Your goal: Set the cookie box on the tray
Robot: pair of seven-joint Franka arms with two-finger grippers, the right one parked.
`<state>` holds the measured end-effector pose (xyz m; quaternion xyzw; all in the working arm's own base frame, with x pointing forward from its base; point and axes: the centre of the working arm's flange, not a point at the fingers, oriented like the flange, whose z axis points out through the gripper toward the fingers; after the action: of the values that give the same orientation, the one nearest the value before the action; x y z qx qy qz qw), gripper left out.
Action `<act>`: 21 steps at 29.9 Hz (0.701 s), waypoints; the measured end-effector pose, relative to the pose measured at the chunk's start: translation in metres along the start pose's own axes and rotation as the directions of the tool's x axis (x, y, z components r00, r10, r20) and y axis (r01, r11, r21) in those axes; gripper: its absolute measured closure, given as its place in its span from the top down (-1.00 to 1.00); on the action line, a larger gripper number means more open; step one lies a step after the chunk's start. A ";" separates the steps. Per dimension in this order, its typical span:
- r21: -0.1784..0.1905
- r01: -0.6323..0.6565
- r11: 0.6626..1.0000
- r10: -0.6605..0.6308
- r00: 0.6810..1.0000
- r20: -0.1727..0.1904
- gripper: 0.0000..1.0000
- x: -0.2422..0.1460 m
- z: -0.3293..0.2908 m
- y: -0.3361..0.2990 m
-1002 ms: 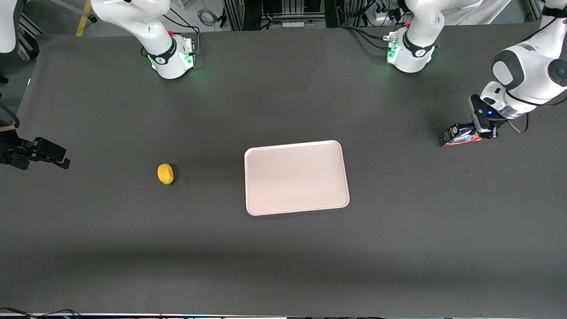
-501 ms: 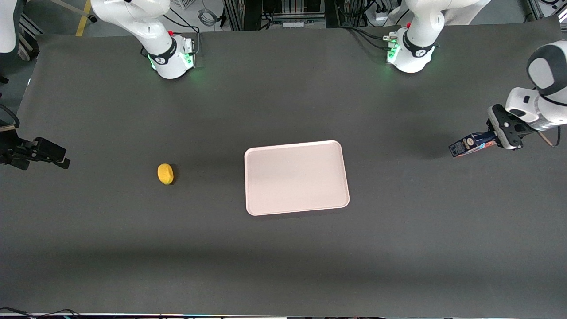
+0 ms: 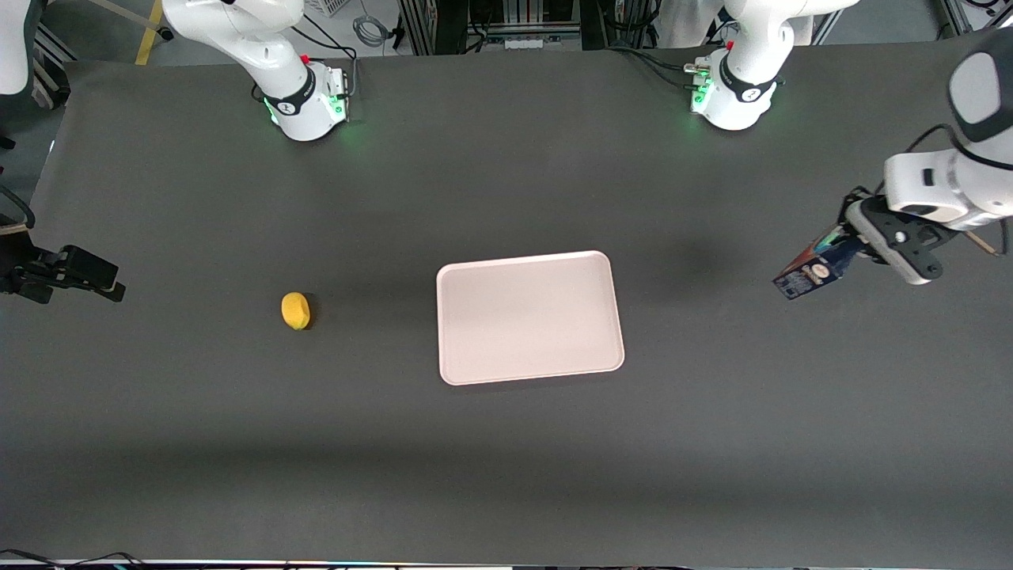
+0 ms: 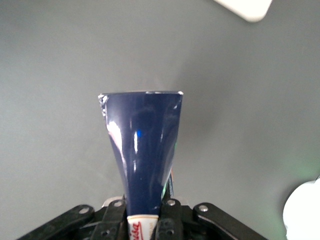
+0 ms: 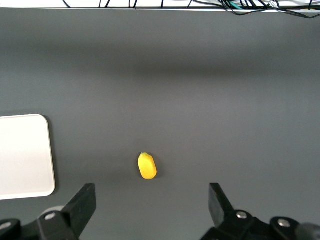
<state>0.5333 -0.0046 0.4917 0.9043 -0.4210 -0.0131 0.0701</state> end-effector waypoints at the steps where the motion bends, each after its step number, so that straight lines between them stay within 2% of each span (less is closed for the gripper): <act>1: 0.005 0.031 1.000 -0.031 1.000 -0.002 -0.59 0.010 -0.003 0.007; 6: 0.026 0.189 0.982 -0.188 0.982 -0.013 -0.59 0.058 -0.012 0.051; 9: 0.034 0.287 0.957 -0.287 0.958 -0.022 -0.59 0.081 -0.015 0.077; 12: 0.036 0.392 0.919 -0.391 0.920 -0.029 -0.59 0.101 -0.016 0.102; 17: 0.035 0.563 0.826 -0.562 0.826 -0.039 -0.59 0.132 -0.015 0.147; 21: 0.029 0.701 0.713 -0.699 0.714 -0.038 -0.59 0.154 -0.009 0.186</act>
<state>0.4923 -0.2393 0.5319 0.9976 -0.0470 -0.0187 0.0462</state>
